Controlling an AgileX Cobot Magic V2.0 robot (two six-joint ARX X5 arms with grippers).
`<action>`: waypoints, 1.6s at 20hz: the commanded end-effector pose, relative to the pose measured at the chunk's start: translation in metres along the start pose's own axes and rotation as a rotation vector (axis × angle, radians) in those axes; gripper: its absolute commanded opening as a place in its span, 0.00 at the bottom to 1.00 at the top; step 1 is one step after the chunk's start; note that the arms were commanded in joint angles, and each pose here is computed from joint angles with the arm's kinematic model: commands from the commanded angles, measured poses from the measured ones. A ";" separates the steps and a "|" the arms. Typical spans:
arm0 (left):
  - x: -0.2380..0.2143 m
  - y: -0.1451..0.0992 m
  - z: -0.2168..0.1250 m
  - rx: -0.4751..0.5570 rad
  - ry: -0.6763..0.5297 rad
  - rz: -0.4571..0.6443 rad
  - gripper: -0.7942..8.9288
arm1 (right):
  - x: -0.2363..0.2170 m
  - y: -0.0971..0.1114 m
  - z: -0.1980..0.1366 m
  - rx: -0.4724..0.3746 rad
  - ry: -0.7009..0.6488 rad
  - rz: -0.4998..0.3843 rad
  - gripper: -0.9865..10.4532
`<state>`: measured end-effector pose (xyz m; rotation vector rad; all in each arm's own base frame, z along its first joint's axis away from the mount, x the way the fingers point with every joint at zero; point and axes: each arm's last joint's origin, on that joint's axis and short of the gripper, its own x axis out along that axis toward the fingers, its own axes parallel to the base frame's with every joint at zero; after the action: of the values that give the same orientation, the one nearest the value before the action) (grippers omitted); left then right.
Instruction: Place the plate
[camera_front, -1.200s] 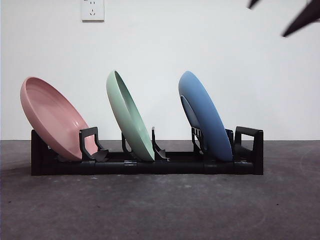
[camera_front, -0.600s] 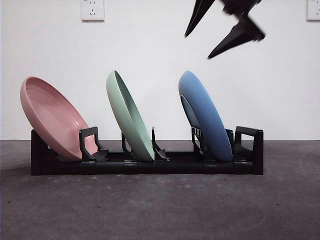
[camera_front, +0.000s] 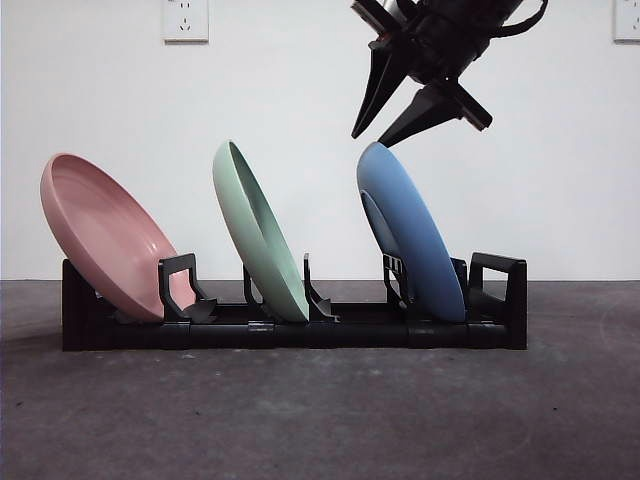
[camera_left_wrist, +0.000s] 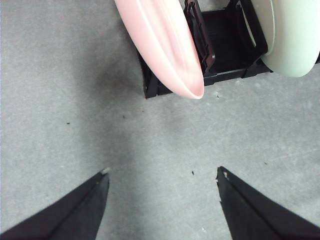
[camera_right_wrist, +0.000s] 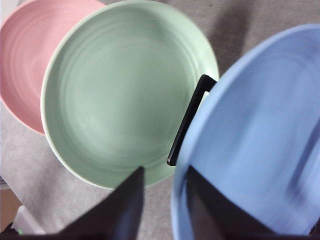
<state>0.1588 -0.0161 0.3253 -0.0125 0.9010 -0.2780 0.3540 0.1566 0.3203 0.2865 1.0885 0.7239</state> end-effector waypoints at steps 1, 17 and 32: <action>-0.004 -0.001 0.005 0.010 -0.027 0.000 0.44 | 0.006 0.000 0.005 -0.020 0.000 0.003 0.16; -0.005 -0.001 0.006 0.011 -0.032 0.001 0.44 | -0.027 0.019 0.001 -0.058 -0.045 0.099 0.10; -0.005 -0.001 0.006 0.011 -0.033 0.001 0.44 | -0.093 0.116 -0.061 -0.418 -0.102 -0.031 0.10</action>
<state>0.1593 -0.0162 0.3258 -0.0118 0.8938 -0.2785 0.2307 0.1715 0.4142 -0.0102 0.8726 0.8582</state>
